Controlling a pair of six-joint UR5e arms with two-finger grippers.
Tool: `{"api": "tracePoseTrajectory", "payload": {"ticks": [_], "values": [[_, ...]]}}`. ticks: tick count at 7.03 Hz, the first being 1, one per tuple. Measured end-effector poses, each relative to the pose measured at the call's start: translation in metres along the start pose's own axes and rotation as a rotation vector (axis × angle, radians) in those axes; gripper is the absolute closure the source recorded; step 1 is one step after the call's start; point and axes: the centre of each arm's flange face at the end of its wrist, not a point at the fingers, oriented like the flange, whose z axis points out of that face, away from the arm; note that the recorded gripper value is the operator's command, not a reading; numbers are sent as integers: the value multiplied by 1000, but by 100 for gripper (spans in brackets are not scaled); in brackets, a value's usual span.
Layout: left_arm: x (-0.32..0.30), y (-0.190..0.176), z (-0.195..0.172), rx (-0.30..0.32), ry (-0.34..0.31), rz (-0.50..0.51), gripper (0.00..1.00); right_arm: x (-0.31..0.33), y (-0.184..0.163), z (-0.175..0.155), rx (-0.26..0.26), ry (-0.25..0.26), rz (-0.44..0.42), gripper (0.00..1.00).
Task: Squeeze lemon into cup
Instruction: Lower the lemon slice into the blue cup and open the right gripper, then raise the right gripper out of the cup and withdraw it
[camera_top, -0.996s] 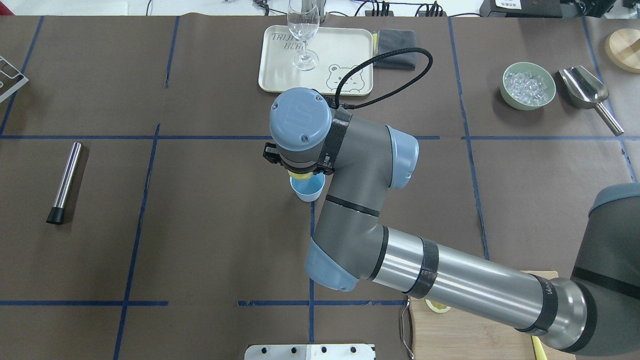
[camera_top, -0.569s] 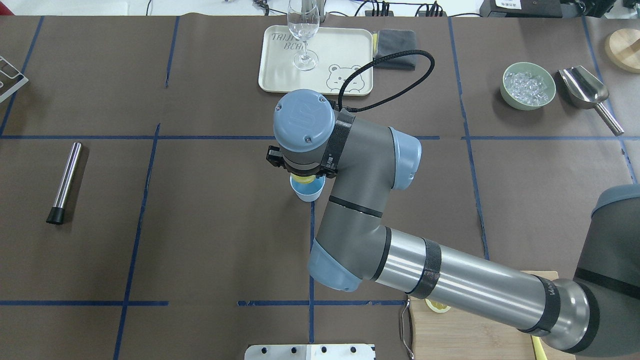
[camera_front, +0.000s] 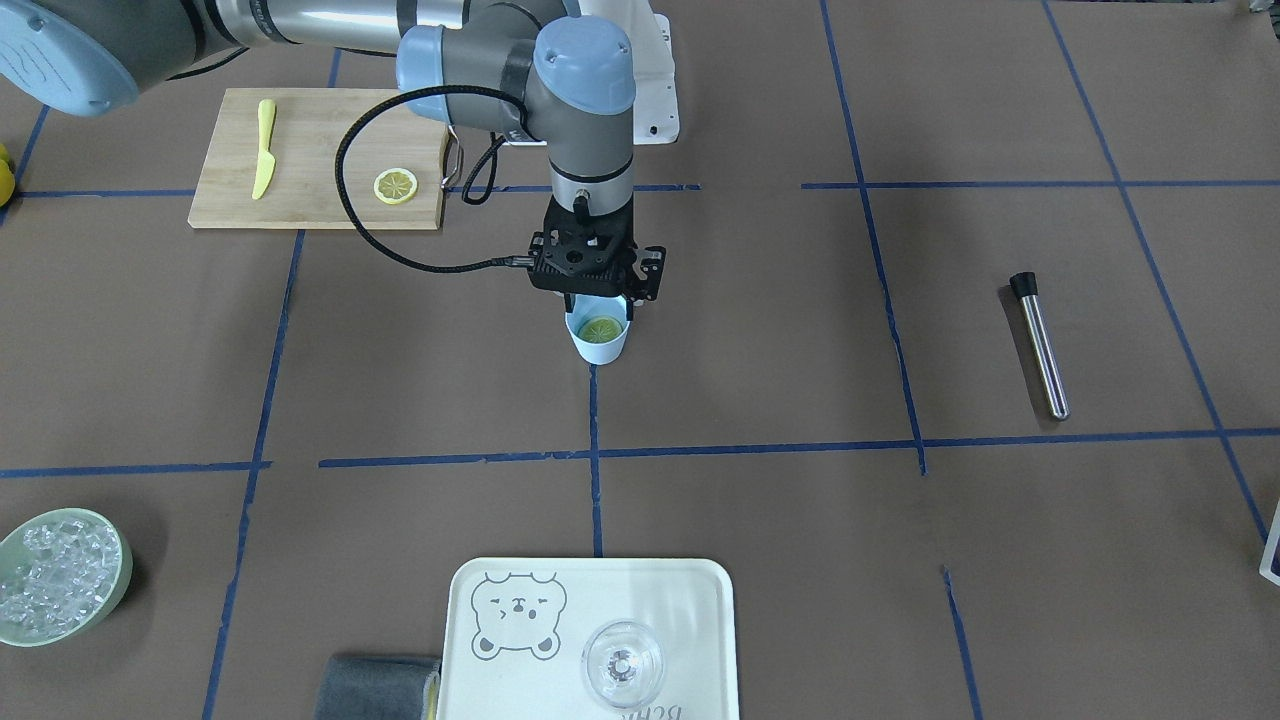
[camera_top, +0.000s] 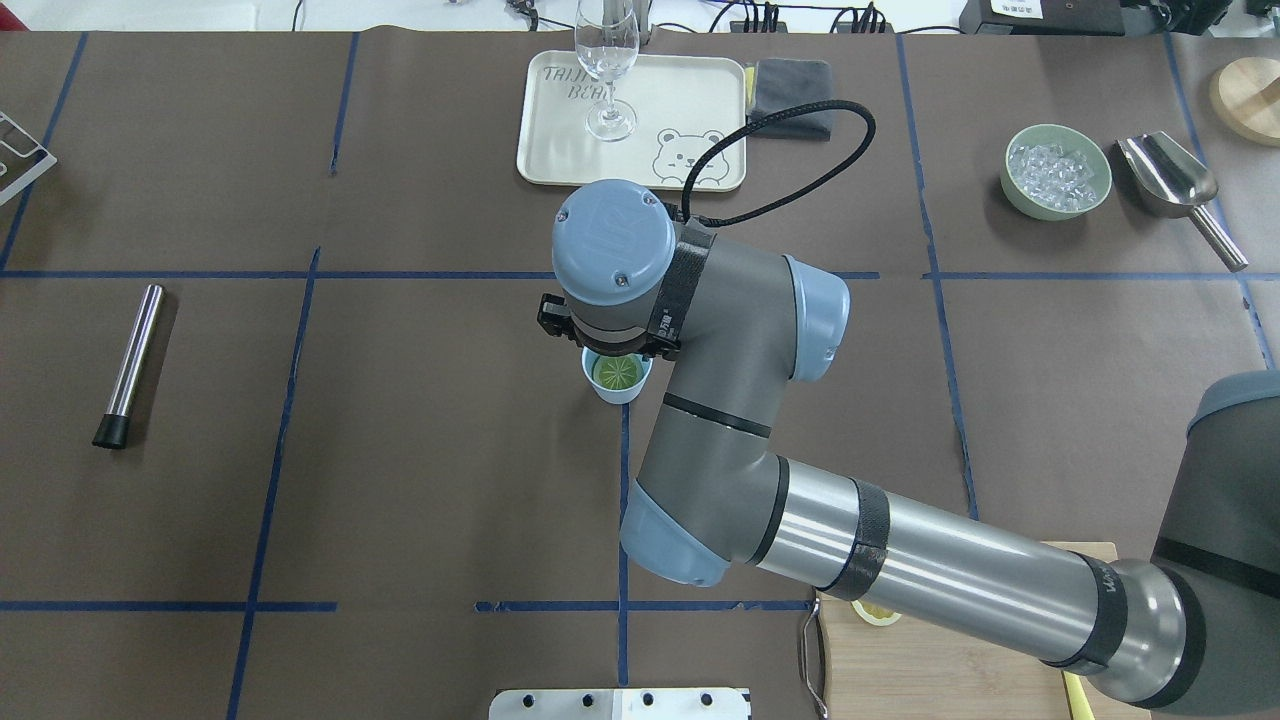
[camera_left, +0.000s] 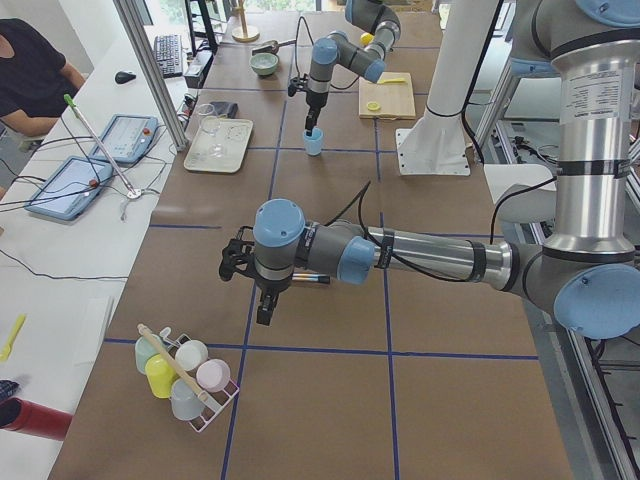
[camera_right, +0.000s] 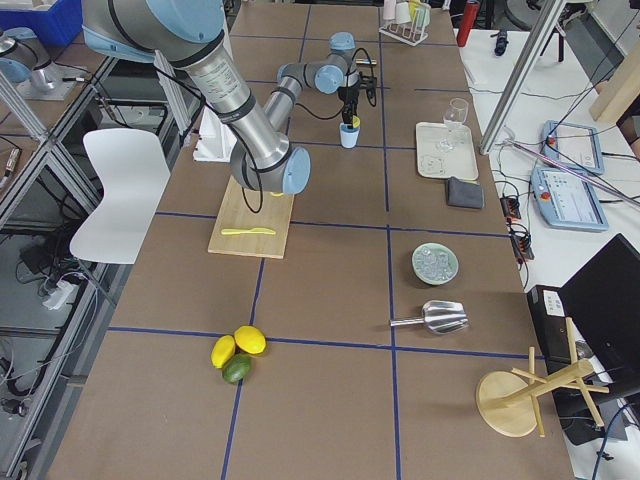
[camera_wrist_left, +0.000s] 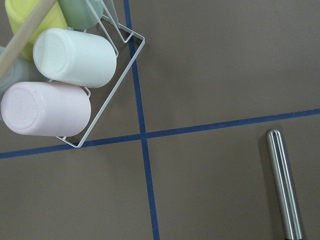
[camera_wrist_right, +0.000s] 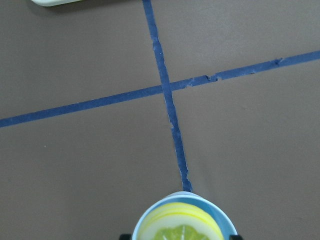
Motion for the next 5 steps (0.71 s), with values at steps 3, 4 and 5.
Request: {"api": "tracePoseTrajectory", "payload": {"ticks": [3,4,5], "values": [[3,-5,-2,5,0,-2,0,1,0,-9,-1,-2,0,0],[10,-13,-5,15,1,-26,0,8,-6,-13,-6,-8,-1,0],[26,-22,-2,11,6,-41,0,29,-15,-17,-17,-14,-17,0]]}}
